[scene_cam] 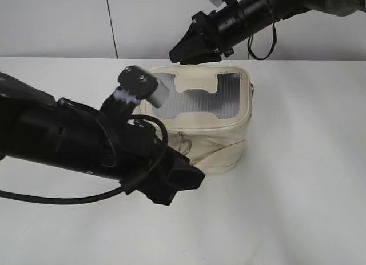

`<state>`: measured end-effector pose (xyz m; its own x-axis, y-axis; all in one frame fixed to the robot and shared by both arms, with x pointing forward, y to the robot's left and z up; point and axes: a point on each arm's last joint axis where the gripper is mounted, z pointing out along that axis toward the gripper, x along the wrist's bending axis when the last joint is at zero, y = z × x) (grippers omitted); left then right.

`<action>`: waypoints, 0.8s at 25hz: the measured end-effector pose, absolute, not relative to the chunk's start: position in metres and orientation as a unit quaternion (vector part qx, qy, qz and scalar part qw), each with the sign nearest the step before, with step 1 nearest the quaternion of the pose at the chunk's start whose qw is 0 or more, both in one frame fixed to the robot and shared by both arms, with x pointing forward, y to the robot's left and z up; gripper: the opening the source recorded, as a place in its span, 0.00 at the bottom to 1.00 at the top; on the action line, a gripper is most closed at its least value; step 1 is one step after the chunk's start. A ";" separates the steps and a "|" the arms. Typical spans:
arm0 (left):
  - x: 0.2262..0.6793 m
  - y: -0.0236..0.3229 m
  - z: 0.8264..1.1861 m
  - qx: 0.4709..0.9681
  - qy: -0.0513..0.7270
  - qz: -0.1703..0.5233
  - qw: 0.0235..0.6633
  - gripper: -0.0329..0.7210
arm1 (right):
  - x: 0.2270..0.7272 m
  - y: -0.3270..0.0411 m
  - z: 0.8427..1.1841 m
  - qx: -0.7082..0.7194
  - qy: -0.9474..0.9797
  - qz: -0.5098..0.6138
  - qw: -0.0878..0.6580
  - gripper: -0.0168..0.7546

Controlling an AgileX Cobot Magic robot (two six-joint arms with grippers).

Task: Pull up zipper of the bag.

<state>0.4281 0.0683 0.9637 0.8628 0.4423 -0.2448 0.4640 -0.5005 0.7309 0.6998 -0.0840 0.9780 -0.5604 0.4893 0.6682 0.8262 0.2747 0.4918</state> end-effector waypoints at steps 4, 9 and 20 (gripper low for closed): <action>0.424 0.079 0.975 0.867 0.266 -0.048 0.419 0.60 | 0.701 -0.100 0.979 -0.435 -0.764 -0.420 0.225 0.51; 0.432 0.108 0.995 0.864 0.293 -0.021 0.409 0.65 | 0.716 -0.150 0.995 -0.475 -0.746 -0.426 0.191 0.48; 0.537 0.118 1.037 0.833 0.311 0.016 0.458 0.65 | 0.642 -0.255 0.995 -0.586 -0.694 -0.415 0.048 0.47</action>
